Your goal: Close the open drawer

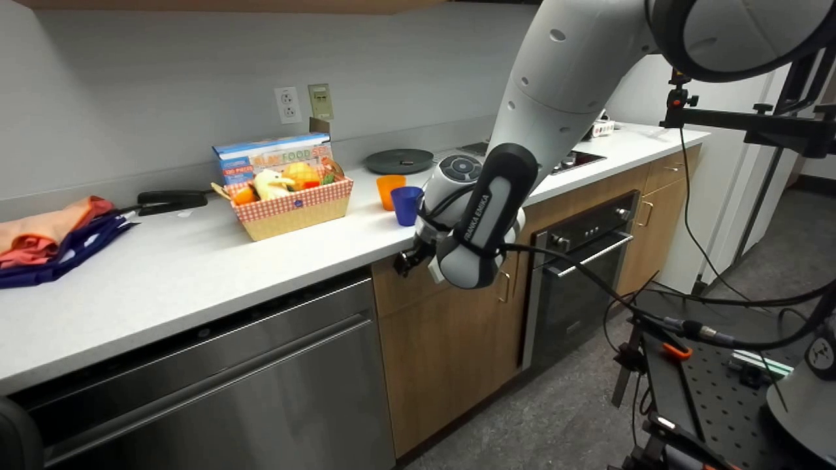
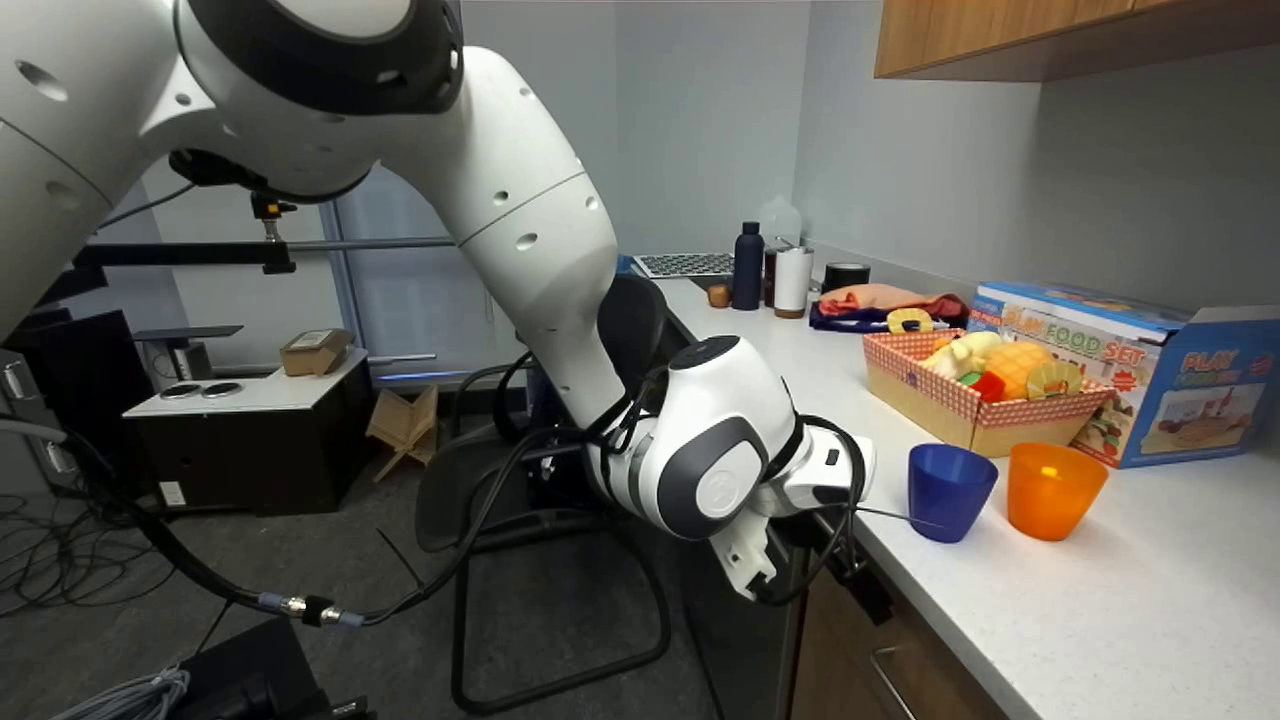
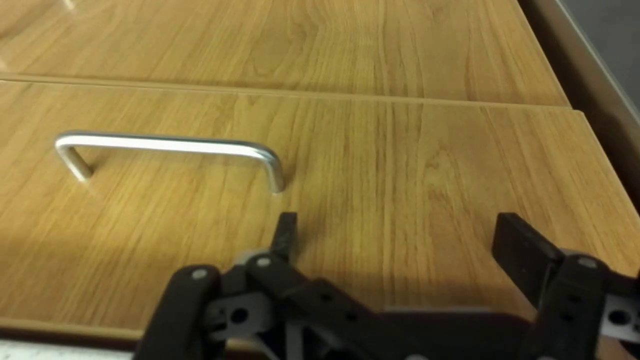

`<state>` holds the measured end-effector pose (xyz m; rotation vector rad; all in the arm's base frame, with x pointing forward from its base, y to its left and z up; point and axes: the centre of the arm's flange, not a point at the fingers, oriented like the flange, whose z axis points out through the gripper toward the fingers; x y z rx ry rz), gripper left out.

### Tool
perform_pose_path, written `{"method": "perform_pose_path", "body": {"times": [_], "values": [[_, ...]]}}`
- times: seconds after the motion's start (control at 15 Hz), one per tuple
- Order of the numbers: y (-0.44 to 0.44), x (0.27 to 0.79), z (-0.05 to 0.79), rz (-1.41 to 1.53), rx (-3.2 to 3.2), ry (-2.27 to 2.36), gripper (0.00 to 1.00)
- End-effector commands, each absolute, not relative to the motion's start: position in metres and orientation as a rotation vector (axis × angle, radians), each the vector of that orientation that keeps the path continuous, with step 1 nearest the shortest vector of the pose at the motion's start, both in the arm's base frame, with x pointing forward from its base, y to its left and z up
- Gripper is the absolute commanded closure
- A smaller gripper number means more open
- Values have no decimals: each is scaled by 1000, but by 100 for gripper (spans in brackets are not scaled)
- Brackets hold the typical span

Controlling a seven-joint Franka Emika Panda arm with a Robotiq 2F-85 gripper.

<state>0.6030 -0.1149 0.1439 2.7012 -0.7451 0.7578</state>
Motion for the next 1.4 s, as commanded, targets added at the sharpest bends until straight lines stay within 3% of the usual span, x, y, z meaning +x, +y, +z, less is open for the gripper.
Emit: {"method": "perform_pose_path", "body": {"times": [0.0,0.33,0.8,1.07,1.13,1.33], "values": [[-121,588,165,724,2729,-680,0],[-113,544,215,612,2785,-608,0],[-91,489,302,712,2803,-564,0],[-89,476,330,781,2786,-535,0],[-104,502,293,774,2783,-553,0],[-104,499,300,787,2779,-552,0]]}}
